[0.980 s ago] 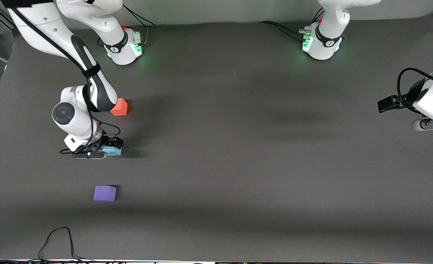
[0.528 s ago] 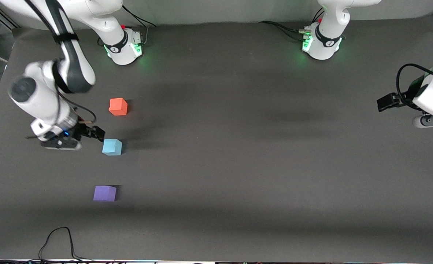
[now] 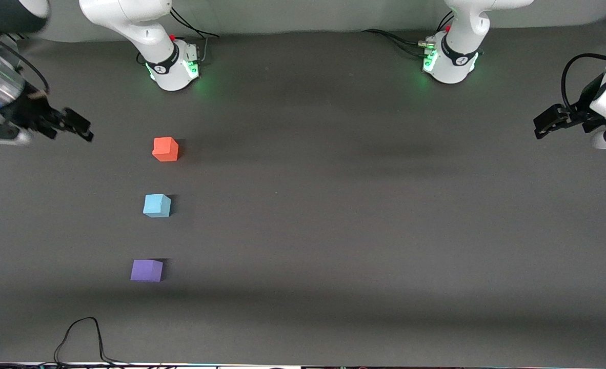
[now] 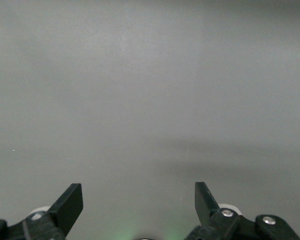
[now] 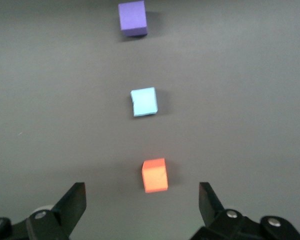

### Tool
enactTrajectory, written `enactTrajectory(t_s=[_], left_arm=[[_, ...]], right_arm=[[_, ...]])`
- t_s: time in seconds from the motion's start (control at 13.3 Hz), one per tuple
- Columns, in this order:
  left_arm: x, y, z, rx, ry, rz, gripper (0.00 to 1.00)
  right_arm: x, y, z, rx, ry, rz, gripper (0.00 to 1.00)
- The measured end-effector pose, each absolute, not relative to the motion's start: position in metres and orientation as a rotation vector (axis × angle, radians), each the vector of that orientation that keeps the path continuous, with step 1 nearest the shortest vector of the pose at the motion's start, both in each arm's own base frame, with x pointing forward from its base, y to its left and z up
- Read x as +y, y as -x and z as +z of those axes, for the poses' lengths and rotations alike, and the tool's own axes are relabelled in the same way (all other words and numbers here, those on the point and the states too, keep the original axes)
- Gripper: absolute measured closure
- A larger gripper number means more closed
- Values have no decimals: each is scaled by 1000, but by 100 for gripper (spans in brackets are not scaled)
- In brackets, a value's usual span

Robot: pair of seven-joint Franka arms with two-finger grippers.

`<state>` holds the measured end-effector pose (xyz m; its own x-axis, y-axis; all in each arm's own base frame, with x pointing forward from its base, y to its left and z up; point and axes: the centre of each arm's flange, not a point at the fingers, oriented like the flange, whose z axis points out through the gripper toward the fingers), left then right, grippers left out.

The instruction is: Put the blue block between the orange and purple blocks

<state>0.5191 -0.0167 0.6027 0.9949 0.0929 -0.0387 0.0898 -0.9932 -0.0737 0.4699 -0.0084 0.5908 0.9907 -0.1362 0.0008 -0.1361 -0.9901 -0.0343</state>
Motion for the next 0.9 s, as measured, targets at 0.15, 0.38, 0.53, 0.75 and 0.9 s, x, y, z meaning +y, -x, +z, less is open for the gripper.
enactTrajectory(t_s=[0.15, 0.38, 0.53, 0.75, 0.9], left_arm=[[-17, -519, 602, -140, 3065, 68, 0], [-17, -519, 602, -140, 3065, 68, 0], [-17, -519, 604, -140, 3066, 64, 0], [-17, -519, 605, -140, 3066, 62, 0], [-17, -519, 606, -141, 3066, 64, 0]], right_arm=[[0, -466, 616, 180, 3105, 6, 0], [4, -468, 621, 168, 3112, 4, 0], [3, -476, 631, 170, 3112, -12, 0], [4, -482, 634, 168, 3107, 60, 0], [5, -484, 635, 167, 3092, 69, 0]])
